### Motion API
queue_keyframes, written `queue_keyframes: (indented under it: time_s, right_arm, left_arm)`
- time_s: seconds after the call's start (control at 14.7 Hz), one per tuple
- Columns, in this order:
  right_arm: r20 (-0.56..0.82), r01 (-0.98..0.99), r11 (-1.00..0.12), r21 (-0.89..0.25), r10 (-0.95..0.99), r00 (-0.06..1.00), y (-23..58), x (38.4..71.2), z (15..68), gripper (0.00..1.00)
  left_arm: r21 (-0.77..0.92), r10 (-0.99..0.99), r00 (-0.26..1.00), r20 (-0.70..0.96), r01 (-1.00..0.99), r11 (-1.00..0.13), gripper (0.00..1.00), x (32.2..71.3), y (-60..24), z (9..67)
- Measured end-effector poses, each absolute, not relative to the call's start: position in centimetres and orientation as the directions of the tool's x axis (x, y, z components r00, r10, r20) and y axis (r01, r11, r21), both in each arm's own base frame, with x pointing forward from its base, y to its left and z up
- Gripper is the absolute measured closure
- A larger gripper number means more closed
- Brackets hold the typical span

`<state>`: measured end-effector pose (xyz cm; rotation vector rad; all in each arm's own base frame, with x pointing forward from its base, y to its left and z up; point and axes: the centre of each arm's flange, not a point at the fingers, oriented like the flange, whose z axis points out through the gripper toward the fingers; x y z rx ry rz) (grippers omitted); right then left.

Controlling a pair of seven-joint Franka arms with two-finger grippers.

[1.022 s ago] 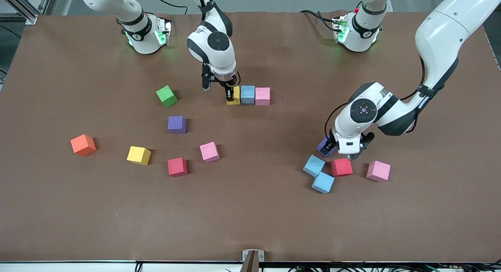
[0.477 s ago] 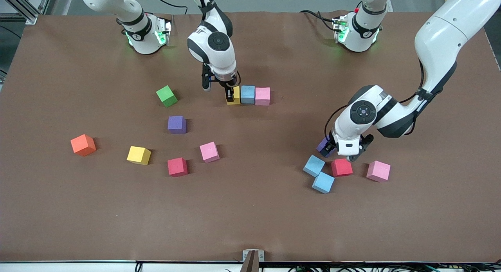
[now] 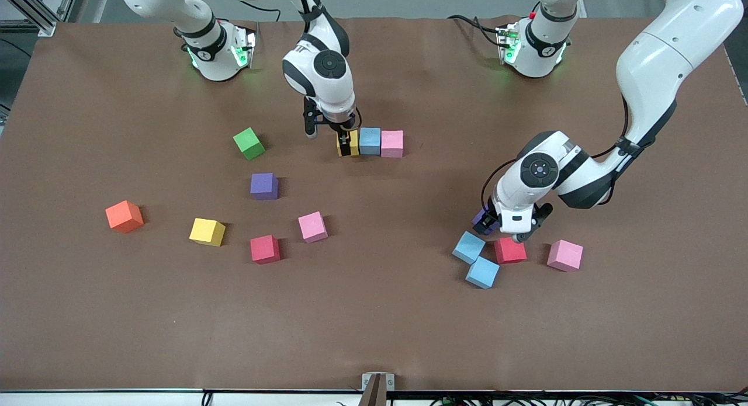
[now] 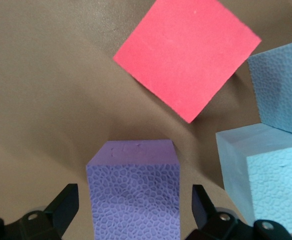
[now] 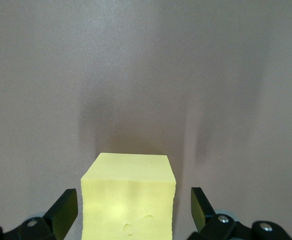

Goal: Arrange 11 blocks into digit 3
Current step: 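Lower the left gripper and grasp the purple cube, then reach the right gripper to the light pink cube and grasp it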

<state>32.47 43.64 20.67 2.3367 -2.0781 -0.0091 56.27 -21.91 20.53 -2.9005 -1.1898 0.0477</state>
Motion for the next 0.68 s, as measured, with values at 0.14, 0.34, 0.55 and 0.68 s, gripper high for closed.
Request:
queue_keyframes:
  time_s: [0.14, 0.34, 0.55, 0.68]
  right_arm:
    - [0.038, -0.99, -0.131, 0.05, -0.99, 0.133, 44.2, 32.8, 21.5, 0.0]
    - [0.077, -0.981, -0.164, 0.101, -0.982, 0.172, 45.3, 33.6, 24.0, 0.0]
    - [0.078, -0.974, -0.195, 0.112, -0.976, 0.204, 45.2, 34.9, 27.3, 0.0]
    - [0.061, -0.968, -0.225, 0.108, -0.971, 0.232, 43.9, 36.5, 29.7, 0.0]
  left_arm:
    - [-0.022, 0.701, 0.713, -0.023, 0.7, -0.714, 0.04, 56.2, -22.0, 20.2]
    - [-0.02, 0.701, 0.712, -0.022, 0.701, -0.713, 0.35, 56.3, -22.0, 20.2]
    - [-0.011, 0.708, 0.706, -0.015, 0.708, -0.706, 0.4, 56.9, -21.7, 20.7]
    - [-0.005, 0.714, 0.7, -0.002, 0.714, -0.7, 0.41, 57.4, -21.4, 21.5]
